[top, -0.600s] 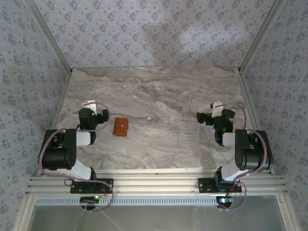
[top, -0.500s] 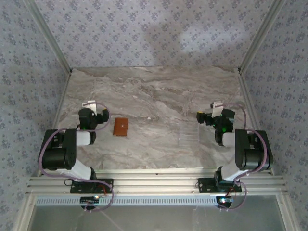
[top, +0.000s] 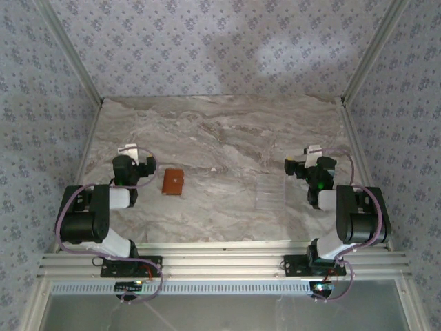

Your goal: Take the credit cards out of the card holder

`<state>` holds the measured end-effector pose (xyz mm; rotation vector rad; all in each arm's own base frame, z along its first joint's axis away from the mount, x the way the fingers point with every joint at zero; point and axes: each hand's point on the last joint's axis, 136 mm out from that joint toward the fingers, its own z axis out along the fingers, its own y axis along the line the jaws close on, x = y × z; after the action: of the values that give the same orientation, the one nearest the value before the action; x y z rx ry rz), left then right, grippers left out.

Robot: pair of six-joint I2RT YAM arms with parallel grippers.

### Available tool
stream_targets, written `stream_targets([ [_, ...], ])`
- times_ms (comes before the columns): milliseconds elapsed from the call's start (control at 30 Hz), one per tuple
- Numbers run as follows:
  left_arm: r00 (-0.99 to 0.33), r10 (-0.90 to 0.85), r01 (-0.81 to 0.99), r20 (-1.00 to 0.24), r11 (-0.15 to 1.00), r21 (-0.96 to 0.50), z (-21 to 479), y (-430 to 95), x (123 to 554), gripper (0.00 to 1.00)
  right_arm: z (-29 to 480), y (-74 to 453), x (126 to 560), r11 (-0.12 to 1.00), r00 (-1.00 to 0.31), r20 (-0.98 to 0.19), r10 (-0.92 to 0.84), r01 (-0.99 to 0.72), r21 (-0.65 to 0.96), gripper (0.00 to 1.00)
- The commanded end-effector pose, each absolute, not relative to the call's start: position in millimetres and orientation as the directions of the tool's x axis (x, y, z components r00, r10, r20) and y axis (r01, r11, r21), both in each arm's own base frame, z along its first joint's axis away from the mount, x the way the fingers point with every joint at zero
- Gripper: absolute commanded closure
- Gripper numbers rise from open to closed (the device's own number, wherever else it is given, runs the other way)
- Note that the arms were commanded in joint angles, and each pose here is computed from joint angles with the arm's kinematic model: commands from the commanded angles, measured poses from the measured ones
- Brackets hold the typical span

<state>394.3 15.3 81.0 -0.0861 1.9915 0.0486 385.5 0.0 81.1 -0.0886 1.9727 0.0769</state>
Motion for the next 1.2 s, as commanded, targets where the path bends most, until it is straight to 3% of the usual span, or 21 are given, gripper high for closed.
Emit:
stream_targets([
  [0,-0.382,-0.030,-0.068,-0.924,0.998,-0.005,88.3,14.0,398.1,0.00,84.7,-6.7,390.4,0.999,-0.385,-0.923,-0.010,-0.053,0.011,0.00],
  [400,-0.381,-0.032,-0.077,-0.924,0.997,-0.003,89.5,15.6,397.9,0.00,93.5,-8.1,391.3,1.000,-0.389,-0.921,-0.030,-0.017,-0.026,0.00],
  [533,-0.349,-0.037,-0.152,-0.936,0.988,0.018,103.5,25.2,390.6,0.01,114.4,-10.7,390.9,0.999,-0.443,-0.896,-0.027,0.005,-0.032,0.00],
  [733,-0.376,-0.011,-0.229,-0.926,0.970,0.082,143.6,21.7,381.3,0.00,139.1,-3.1,377.5,0.996,-0.576,-0.813,0.089,0.041,0.080,0.01],
  [967,-0.505,-0.291,-0.310,-0.813,0.940,-0.143,154.1,4.7,374.0,0.01,139.7,25.6,340.6,0.972,-0.755,-0.622,0.206,0.082,0.222,0.09],
  [1067,-0.605,-0.377,-0.315,-0.701,0.922,-0.224,144.5,-12.9,371.4,0.01,129.4,42.0,322.5,0.959,-0.834,-0.510,0.210,0.074,0.275,0.23],
  [1167,-0.666,-0.410,-0.276,-0.622,0.911,-0.306,136.7,-35.7,370.9,0.00,118.5,56.9,307.7,0.954,-0.887,-0.426,0.177,0.047,0.297,0.30],
])
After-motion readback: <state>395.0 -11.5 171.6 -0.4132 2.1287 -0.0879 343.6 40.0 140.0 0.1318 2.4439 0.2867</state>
